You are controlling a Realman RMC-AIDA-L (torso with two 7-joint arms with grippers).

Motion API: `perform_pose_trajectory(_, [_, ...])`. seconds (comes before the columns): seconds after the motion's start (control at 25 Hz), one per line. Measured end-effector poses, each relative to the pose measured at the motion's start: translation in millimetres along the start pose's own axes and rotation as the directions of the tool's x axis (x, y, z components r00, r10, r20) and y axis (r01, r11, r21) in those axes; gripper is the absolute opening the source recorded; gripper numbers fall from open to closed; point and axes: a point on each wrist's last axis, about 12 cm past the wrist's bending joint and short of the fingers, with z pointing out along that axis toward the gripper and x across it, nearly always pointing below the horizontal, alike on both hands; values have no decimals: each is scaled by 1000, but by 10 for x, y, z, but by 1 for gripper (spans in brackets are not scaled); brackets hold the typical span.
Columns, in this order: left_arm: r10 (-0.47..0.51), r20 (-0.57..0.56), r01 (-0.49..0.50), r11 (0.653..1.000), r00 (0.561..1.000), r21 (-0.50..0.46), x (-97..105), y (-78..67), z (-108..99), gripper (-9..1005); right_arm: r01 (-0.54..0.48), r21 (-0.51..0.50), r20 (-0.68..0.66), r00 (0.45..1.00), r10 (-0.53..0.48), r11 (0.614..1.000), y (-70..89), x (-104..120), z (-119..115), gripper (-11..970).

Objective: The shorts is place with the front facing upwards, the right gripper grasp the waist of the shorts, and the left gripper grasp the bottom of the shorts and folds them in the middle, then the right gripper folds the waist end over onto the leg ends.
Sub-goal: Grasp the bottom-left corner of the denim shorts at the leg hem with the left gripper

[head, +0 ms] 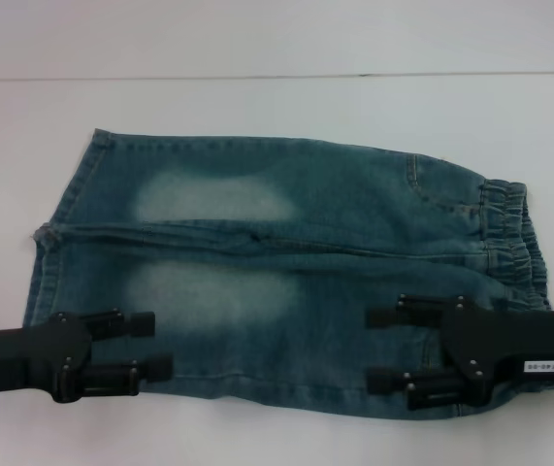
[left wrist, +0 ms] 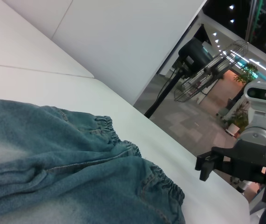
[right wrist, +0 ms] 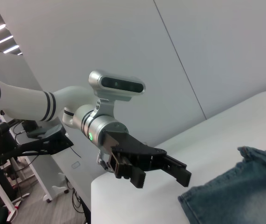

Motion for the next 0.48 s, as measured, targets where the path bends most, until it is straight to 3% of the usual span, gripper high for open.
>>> perform_pose_trajectory(0.48, [4,-1,-4,1000,1000,7,-19,-1,6,873,11,-21,4,1000,-11,1000,-10,-16,75,897])
